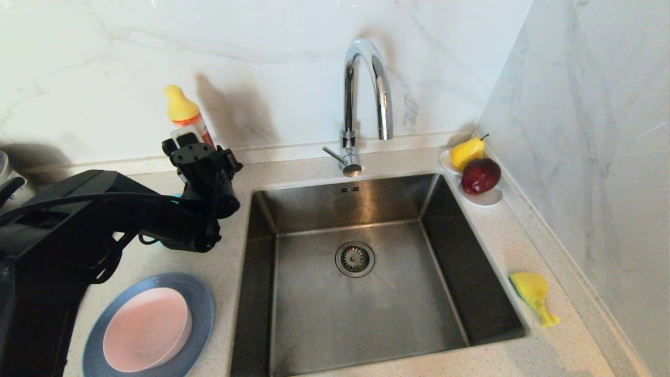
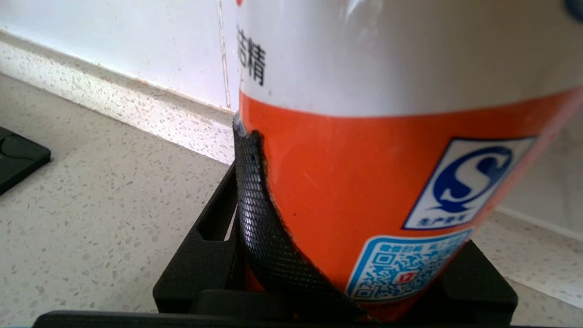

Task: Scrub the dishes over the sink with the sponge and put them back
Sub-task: Place the dish soap on the table

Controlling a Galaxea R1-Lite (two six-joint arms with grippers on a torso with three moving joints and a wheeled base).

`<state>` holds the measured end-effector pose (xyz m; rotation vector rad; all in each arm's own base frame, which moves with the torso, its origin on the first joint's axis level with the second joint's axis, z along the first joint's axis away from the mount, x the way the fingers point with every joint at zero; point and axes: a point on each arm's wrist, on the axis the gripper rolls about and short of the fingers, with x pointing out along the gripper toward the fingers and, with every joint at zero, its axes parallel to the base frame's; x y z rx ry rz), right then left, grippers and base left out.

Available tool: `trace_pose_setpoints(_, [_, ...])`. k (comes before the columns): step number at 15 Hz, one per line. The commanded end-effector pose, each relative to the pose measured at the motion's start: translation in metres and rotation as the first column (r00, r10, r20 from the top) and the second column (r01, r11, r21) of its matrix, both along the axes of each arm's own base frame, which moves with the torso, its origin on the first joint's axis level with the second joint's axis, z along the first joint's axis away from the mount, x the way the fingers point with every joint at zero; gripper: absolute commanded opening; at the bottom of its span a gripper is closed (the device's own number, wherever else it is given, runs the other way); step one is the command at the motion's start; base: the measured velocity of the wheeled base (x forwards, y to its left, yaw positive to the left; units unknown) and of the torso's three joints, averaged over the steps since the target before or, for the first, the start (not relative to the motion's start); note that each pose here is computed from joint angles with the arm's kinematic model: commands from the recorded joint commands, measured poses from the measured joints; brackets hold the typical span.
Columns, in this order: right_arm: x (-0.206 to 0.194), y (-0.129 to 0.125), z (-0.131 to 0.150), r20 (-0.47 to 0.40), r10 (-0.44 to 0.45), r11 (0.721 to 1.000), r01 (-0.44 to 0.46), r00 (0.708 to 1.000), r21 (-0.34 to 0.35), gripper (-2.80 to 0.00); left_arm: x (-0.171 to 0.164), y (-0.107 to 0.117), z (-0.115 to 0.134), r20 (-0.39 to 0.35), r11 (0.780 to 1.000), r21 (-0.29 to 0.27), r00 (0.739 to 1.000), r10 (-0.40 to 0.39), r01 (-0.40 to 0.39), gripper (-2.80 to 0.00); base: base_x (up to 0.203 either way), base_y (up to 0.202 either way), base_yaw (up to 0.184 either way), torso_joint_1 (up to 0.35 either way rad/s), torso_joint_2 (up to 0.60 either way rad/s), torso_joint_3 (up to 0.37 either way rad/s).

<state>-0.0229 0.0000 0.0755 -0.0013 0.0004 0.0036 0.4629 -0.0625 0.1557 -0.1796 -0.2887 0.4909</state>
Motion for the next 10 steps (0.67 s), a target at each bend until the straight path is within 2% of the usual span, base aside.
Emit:
trace_pose_setpoints(1, [0.0001,0.0000,-0.0001,-0.001,0.001,1.000,-0.001,1.000,0.000,-2.80,0.0024,-0.0003,-0.0070,-0.002,1.000,-0.003,1.000,0.009,-0.009,-2.80,0.000,0.000,0.000,0.000,0.00,0.000])
trace_pose_setpoints(8, [0.0000,0.0000,-0.0001,-0.001,0.001,1.000,-0.001,1.000,0.000,-2.80,0.0052,-0.0007,-0.0092,0.014,1.000,0.020,1.000,0.022,-0.022,-2.80,0.000,0.000,0.000,0.000,0.00,0.000])
trace_pose_setpoints(9, [-0.0001,0.0000,0.0000,0.002,0.001,1.000,-0.001,1.000,0.001,-2.80,0.0059,-0.0008,-0.0114,0.009,1.000,0.021,1.000,0.022,-0.022,0.00,0.000,0.000,0.000,0.000,0.00,0.000])
trace_pose_setpoints(10, [0.0001,0.0000,0.0000,0.000,0.001,1.000,-0.001,1.000,0.000,-2.80,0.0059,-0.0008,-0.0115,0.009,1.000,0.021,1.000,0.022,-0.022,0.00,0.000,0.000,0.000,0.000,0.00,0.000])
